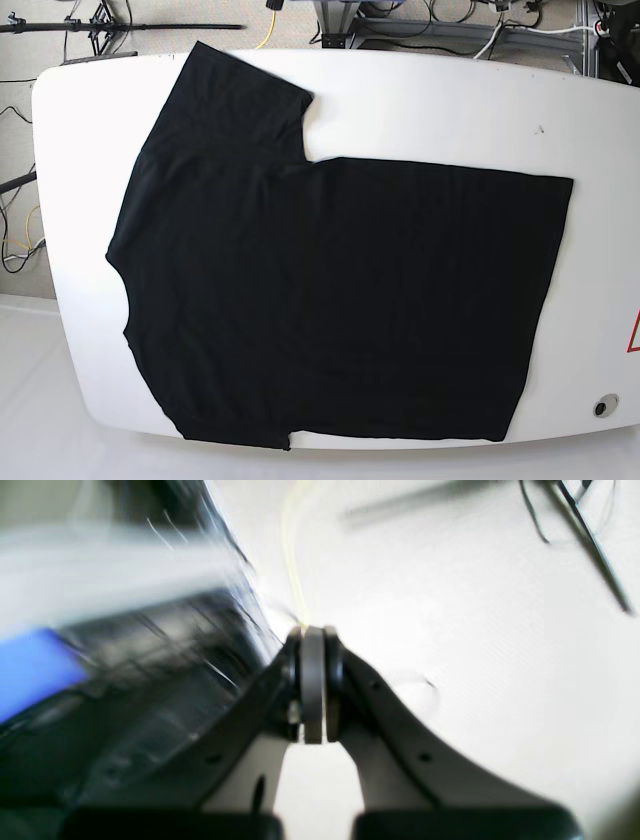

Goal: Fold the T-shirt properly

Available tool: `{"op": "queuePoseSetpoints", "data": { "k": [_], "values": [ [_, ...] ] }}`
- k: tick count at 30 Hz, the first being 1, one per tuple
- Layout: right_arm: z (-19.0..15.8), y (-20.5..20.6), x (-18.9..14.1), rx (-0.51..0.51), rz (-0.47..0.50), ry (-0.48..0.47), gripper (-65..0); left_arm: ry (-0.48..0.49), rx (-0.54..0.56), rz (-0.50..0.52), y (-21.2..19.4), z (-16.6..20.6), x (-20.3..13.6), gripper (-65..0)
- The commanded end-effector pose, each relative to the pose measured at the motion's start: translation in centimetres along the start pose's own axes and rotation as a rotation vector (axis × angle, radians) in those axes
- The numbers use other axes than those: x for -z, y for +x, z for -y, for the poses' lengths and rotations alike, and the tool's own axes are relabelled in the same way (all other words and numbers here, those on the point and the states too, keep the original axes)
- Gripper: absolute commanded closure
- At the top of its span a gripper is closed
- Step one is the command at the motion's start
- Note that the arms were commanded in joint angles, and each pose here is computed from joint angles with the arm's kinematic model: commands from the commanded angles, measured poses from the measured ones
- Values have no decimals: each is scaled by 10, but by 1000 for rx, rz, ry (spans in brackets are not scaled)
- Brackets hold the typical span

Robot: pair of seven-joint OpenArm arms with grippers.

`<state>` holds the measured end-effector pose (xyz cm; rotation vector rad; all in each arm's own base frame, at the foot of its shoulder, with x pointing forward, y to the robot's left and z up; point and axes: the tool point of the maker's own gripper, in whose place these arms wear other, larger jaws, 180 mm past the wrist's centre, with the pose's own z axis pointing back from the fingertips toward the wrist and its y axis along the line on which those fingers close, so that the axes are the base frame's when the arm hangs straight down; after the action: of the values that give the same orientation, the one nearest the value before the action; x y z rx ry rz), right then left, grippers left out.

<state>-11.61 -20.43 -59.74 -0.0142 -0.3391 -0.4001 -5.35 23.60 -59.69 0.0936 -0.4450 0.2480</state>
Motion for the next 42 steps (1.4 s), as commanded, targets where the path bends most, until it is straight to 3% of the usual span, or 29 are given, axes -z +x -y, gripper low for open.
{"op": "queuePoseSetpoints", "data": {
  "k": [1, 24, 42],
  "values": [
    [16, -17, -21, 5, -29, -20, 0, 6, 21, -8, -4, -10, -13, -89],
    [19, 9, -72, -110, 76, 19, -5, -110, 115, 86, 39, -3, -62, -106],
    [3, 63, -92, -171, 223, 89, 0, -179, 170, 178, 80, 12, -87, -100]
  ]
}}
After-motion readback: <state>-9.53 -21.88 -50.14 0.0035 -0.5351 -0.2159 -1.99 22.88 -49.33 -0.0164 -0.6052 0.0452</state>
